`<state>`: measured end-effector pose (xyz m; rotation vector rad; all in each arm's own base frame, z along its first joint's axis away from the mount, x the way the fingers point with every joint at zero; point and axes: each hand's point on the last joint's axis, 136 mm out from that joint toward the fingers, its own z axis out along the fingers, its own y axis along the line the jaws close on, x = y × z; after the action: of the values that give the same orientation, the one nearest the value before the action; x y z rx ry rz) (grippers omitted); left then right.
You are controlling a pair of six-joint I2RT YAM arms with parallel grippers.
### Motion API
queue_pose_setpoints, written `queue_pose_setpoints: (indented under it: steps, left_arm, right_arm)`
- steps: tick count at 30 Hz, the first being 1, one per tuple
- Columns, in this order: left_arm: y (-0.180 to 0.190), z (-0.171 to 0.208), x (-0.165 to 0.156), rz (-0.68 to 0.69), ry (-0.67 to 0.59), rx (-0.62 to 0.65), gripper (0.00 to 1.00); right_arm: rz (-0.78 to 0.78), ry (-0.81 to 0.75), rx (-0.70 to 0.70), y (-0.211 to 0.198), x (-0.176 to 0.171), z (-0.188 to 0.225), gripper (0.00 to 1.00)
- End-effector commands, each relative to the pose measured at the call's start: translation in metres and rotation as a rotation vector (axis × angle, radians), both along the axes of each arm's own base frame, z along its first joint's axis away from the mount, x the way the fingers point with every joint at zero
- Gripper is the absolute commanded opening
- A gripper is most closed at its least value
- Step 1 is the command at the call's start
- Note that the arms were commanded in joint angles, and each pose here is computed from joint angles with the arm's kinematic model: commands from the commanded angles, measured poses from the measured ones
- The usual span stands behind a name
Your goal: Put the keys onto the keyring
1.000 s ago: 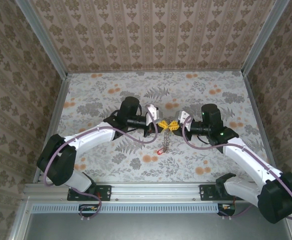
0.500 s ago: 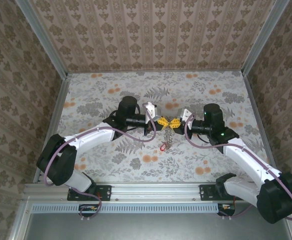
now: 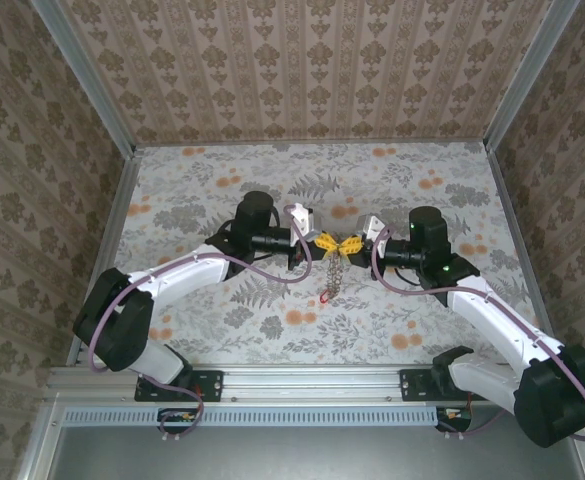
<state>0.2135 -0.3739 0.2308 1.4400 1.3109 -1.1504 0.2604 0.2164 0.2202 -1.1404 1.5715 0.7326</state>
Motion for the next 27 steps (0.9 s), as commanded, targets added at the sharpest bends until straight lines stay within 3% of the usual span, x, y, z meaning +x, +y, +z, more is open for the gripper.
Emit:
queue_pose_setpoints:
  steps: [1, 4, 27]
  left_arm:
    - [-0.001, 0.012, -0.009, -0.041, -0.038, 0.009, 0.03]
    - [0.000, 0.008, -0.007, -0.031, -0.053, 0.038, 0.12]
    - [-0.005, -0.009, -0.009, -0.062, -0.065, 0.208, 0.27]
  right_arm:
    - [0.002, -0.046, -0.007, 0.000, 0.004, 0.019, 0.00]
    - [0.012, -0.040, -0.055, -0.001, 0.001, 0.016, 0.00]
    - [0.051, -0.055, -0.159, -0.001, -0.004, 0.012, 0.00]
